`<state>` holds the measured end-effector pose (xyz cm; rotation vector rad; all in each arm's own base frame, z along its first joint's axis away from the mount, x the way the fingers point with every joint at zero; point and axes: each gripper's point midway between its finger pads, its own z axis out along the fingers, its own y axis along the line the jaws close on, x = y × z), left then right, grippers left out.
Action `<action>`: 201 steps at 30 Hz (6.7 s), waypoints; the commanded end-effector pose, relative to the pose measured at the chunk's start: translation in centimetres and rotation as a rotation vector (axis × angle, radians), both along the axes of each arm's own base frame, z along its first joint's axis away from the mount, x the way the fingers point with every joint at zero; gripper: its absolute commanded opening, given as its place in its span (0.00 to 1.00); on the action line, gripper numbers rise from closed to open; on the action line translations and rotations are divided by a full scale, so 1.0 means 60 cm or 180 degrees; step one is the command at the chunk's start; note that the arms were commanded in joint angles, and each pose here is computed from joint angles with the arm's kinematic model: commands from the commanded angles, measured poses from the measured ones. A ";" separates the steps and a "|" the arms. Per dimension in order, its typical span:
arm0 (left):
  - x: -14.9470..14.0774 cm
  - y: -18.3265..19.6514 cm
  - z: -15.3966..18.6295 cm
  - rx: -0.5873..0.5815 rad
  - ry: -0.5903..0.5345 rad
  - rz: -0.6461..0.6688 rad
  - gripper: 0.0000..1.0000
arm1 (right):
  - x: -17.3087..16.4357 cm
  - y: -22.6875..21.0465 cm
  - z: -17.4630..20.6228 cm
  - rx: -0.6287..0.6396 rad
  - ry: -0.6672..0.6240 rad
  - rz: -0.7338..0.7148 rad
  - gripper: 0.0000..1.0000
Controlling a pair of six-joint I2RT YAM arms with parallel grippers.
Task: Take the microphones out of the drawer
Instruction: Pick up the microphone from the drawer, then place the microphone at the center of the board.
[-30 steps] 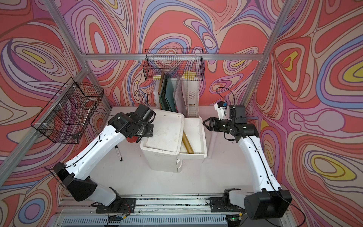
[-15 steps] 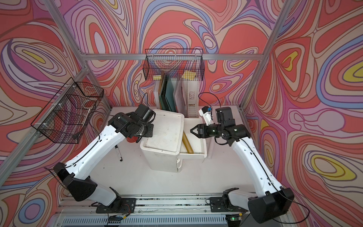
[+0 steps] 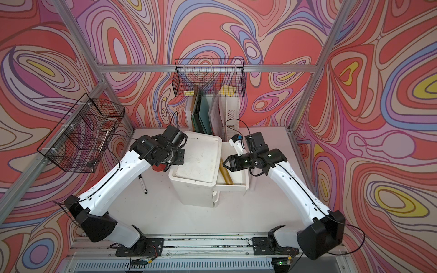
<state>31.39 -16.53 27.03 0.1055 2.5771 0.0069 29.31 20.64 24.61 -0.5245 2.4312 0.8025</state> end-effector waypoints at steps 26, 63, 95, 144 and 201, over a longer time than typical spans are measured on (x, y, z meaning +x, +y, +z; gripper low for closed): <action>-0.011 0.068 -0.012 0.0587 0.0073 0.0209 0.00 | 0.014 0.030 -0.102 -0.1023 -0.0048 -0.0148 0.56; -0.010 0.068 -0.014 0.0609 0.0074 0.0187 0.00 | 0.032 -0.043 -0.060 -0.1302 -0.0090 -0.1193 0.12; -0.012 0.070 -0.014 0.0612 0.0071 0.0202 0.00 | 0.032 -0.050 0.053 -0.0852 -0.0517 -0.1388 0.04; -0.008 0.059 -0.025 0.0551 0.0076 0.0122 0.00 | 0.076 -0.342 -0.212 -0.0740 0.0251 -0.2465 0.02; -0.011 0.066 -0.021 0.0581 0.0073 0.0178 0.00 | 0.105 -0.290 -0.404 -0.0752 0.1318 -0.1860 0.48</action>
